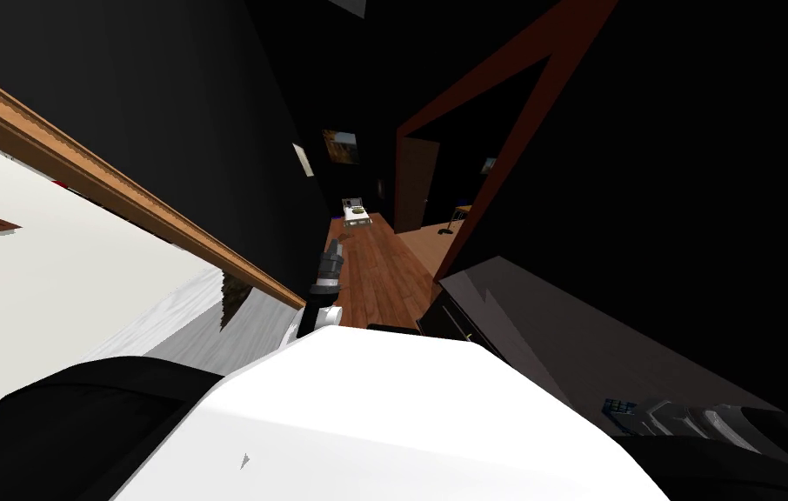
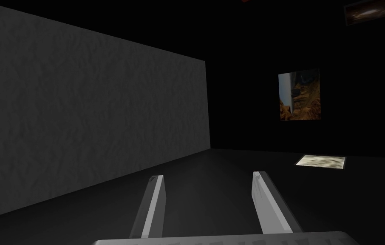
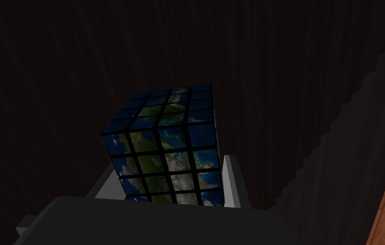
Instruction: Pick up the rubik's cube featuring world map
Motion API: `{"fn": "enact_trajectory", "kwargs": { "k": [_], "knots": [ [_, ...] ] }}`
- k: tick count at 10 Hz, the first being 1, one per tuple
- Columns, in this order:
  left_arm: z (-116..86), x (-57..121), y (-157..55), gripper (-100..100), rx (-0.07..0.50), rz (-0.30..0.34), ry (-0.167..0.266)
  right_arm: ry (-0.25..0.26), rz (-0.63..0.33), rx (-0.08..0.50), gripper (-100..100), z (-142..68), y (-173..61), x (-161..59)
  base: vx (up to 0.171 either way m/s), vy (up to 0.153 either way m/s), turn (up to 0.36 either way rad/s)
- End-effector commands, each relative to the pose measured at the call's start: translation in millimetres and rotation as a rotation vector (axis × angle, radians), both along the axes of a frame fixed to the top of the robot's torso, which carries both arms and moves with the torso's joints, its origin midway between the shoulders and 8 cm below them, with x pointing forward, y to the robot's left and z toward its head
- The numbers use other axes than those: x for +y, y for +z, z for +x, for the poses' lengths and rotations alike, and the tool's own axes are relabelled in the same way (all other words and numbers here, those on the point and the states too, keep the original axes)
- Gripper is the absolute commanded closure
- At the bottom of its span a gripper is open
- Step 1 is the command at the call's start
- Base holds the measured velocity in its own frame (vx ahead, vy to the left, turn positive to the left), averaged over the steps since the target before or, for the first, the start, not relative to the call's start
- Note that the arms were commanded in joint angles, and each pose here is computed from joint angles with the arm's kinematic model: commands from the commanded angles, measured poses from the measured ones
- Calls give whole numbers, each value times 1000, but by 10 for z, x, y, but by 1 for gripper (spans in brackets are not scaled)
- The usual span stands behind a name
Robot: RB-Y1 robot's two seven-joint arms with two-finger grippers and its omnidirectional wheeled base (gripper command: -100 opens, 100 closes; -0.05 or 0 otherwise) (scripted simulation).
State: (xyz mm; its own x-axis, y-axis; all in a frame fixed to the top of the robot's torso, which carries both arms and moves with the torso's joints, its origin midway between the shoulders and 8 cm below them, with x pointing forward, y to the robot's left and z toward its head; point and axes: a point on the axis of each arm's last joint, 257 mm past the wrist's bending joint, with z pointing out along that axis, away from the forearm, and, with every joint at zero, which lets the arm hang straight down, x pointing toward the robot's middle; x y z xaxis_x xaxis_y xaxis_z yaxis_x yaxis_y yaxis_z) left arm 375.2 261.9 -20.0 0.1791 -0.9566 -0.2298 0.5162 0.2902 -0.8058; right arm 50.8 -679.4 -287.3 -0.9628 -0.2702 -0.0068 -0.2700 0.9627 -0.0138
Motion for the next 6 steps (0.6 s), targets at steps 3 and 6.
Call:
{"fn": "enact_trajectory", "kwargs": {
  "k": [3,6],
  "knots": [
    [0,0,0,0,0,0,0,12,-2,0,100,148,155,-9,-12,2,-50],
    [0,0,0,0,0,0,0,15,-3,0,0,178,179,0,-13,1,-30]
  ]
}}
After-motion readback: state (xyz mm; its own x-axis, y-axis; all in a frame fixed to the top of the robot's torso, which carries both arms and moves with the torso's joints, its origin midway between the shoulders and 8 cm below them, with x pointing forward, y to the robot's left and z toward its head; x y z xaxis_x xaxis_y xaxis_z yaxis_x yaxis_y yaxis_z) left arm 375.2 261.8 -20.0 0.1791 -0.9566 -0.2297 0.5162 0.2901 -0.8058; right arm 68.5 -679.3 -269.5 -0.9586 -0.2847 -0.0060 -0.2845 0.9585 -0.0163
